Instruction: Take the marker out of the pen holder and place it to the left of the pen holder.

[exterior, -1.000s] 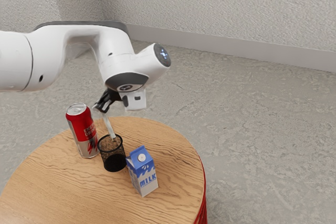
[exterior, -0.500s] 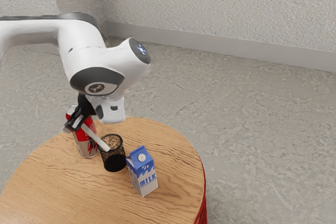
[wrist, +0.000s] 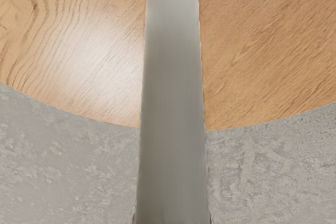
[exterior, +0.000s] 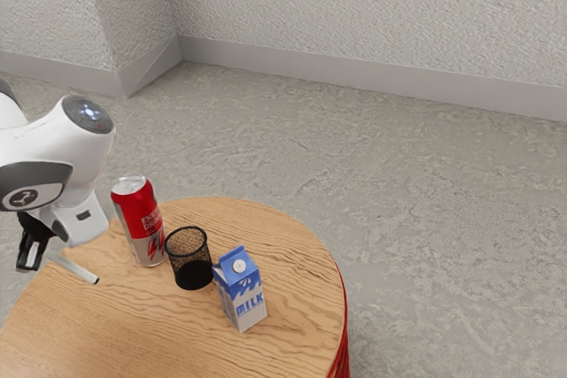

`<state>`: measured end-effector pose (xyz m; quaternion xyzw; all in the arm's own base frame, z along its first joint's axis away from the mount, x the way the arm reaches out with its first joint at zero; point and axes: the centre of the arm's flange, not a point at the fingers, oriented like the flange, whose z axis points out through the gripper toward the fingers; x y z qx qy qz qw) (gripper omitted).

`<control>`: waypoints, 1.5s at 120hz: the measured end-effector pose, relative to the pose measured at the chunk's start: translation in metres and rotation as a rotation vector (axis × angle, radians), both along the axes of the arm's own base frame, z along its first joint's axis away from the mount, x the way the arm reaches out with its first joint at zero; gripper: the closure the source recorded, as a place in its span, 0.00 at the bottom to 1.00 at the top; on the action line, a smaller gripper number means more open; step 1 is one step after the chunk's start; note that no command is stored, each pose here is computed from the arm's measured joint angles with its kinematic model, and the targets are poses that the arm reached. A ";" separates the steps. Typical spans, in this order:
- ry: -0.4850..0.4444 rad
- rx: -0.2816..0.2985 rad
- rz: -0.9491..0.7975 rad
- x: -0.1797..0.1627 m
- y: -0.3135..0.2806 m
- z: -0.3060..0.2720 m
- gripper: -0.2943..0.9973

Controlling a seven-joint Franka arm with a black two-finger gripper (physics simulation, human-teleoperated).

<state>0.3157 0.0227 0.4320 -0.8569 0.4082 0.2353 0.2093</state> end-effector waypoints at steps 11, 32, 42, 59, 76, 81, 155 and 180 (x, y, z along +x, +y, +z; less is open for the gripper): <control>-0.053 0.004 0.000 -0.005 0.013 -0.019 0.81; -0.151 -0.012 -0.018 -0.004 0.044 -0.047 0.81; -0.194 -0.015 -0.047 -0.002 0.053 -0.056 0.81; -0.254 -0.018 -0.079 -0.002 0.068 -0.068 0.82; -0.302 -0.051 -0.086 0.000 0.082 -0.079 0.82; -0.315 -0.071 -0.086 0.000 0.086 -0.083 0.82; -0.407 -0.134 -0.001 0.010 0.111 -0.083 0.32; -0.728 -0.028 0.105 0.184 0.015 0.193 0.26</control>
